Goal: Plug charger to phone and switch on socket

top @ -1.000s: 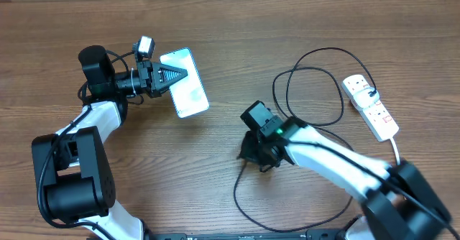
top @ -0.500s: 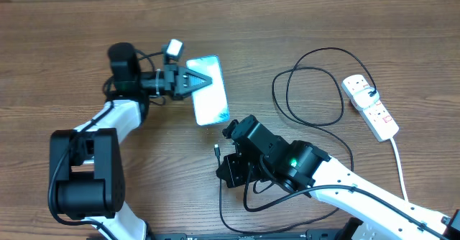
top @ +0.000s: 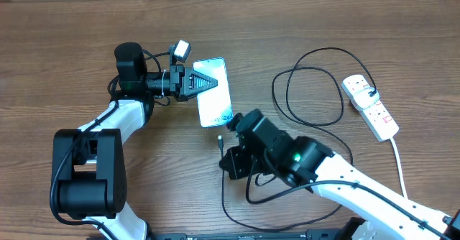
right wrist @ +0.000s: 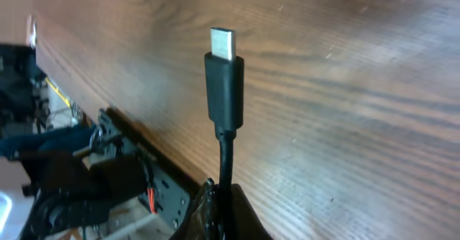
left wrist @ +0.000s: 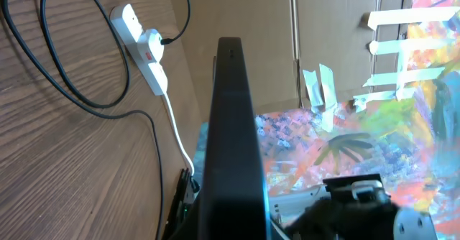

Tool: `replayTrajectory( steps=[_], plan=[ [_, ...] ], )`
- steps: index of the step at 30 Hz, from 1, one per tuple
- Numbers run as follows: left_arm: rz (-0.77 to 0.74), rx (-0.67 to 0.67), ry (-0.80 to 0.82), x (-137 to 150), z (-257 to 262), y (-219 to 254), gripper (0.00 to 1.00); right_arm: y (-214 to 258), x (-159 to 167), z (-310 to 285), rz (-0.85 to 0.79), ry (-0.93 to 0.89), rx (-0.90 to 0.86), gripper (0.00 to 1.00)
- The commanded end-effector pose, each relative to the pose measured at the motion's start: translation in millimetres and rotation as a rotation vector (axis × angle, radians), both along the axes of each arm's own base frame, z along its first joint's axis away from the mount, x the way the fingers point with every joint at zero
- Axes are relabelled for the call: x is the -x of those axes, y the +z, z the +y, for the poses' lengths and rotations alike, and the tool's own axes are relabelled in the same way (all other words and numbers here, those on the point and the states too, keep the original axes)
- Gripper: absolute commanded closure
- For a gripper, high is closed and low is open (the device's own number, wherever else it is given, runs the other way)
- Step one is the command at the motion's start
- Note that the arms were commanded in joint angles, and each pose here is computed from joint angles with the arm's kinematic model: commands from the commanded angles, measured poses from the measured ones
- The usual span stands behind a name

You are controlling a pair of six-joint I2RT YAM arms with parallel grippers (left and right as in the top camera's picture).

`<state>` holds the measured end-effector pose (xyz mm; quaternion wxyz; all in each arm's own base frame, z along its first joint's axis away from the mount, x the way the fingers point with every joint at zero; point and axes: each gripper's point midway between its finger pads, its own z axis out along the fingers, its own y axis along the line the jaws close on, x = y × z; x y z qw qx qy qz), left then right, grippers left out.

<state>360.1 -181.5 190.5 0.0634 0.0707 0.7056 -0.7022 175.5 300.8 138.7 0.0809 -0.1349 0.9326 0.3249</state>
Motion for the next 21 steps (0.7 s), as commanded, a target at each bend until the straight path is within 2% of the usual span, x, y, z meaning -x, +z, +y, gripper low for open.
replayTrajectory(
  steps=[1,6,21],
  plan=[
    [-0.022,0.009,-0.027,0,0,8,0.96,12,-14,3,-0.025,-0.002,-0.065,0.96],
    [-0.022,0.009,-0.027,0,0,8,0.96,23,-18,10,-0.033,0.017,-0.134,0.96],
    [0.032,0.008,-0.027,0,0,8,0.96,22,-16,10,-0.014,0.016,-0.132,0.96]
  ],
)
